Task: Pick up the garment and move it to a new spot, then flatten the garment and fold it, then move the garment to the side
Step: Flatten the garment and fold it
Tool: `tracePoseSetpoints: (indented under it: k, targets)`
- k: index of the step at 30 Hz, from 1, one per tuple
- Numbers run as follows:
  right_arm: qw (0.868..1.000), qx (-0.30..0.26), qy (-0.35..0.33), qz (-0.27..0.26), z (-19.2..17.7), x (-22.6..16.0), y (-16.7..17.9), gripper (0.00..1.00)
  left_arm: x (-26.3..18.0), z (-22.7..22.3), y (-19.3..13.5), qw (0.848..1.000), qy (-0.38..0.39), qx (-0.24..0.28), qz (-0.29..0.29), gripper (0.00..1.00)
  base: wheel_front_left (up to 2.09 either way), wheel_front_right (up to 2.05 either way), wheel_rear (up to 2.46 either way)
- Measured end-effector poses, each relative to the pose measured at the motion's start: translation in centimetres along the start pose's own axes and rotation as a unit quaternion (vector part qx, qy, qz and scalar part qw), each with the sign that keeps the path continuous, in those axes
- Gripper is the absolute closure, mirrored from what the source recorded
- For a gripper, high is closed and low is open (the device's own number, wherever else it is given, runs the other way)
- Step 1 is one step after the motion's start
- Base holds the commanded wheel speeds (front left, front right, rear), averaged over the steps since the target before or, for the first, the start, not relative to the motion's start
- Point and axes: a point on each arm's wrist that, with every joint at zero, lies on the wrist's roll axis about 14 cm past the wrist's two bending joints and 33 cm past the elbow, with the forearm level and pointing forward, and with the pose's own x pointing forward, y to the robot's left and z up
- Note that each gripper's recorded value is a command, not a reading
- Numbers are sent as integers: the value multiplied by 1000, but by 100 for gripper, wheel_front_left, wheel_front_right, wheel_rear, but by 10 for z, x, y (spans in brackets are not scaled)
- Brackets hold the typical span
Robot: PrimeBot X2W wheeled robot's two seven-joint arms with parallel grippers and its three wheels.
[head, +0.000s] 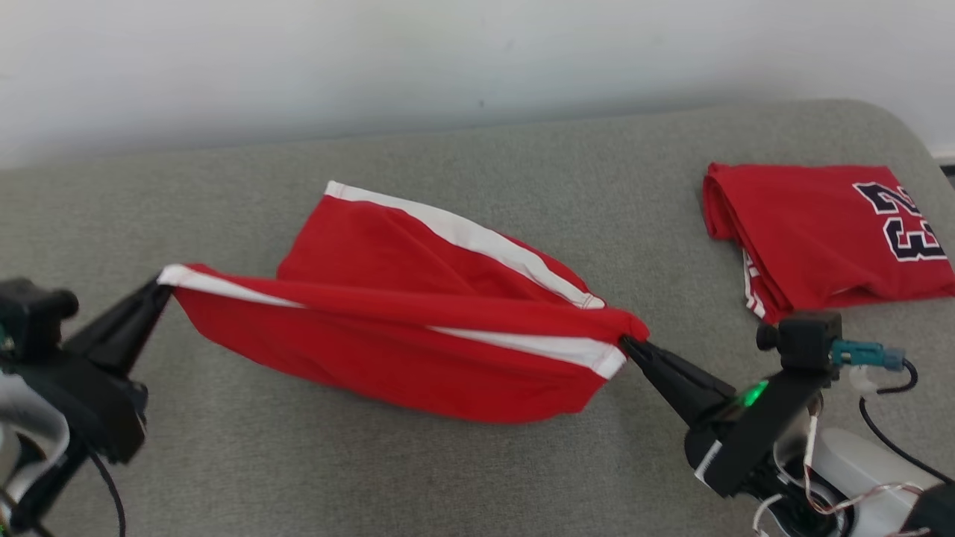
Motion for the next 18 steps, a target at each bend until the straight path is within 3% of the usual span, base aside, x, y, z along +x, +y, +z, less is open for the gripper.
tracePoseSetpoints:
  k: [6,18]
  targets:
    - [999,-1,-22,-25,10,16,-20,100,43,2,16,1000,17,22,-14,100,0,0,0]
    - [998,9,-39,-56,12,39,-48,100,111,-20,16,993,75,52,-70,100,0,0,0]
